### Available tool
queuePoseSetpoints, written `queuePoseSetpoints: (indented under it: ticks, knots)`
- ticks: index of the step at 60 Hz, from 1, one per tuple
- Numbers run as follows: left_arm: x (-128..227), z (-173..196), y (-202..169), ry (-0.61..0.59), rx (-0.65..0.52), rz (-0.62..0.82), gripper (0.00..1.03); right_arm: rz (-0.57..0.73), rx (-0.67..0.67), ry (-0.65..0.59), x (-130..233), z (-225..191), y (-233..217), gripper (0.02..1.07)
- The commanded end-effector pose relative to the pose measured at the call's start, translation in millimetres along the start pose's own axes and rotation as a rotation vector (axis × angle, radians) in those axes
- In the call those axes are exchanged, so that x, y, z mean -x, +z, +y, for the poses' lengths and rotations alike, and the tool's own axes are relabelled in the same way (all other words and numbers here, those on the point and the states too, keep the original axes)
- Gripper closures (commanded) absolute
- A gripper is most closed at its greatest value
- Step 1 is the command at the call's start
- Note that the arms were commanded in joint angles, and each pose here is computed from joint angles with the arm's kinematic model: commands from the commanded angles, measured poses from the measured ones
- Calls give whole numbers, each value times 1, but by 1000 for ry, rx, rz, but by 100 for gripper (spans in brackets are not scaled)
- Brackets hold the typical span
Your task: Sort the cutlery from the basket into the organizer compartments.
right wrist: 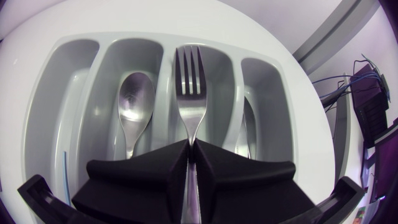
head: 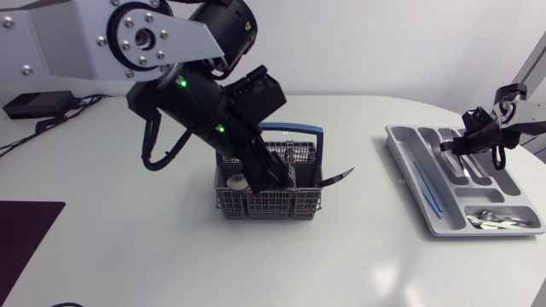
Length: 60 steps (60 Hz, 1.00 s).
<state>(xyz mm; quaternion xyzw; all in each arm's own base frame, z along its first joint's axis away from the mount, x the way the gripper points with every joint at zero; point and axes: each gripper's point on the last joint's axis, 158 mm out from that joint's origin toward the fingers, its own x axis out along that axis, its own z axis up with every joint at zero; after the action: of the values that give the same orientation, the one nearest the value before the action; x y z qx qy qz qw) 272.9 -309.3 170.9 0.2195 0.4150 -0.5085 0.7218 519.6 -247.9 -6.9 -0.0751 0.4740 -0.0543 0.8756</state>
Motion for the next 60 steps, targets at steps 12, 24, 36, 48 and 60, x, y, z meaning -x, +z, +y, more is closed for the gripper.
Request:
queuePoseSetpoints:
  ticks: [12, 24, 36, 48, 60]
  knots:
    - [14, -10, 14, -51, 68, -46, 6, 29, -13, 5, -7, 4, -8, 41]
    - [7, 9, 22, 168, 122, -115, 5, 28, -10, 6, -3, 5, -10, 34]
    - [10, 25, 31, 271, 191, -139, 4, 13, -4, 2, 4, 6, -8, 34]
    - [6, 29, 26, 265, 257, -130, 10, -8, -4, -5, 16, 5, -8, 27]
    - [3, 30, 15, 206, 480, -98, 17, -35, -3, -9, 34, 8, -8, 21]
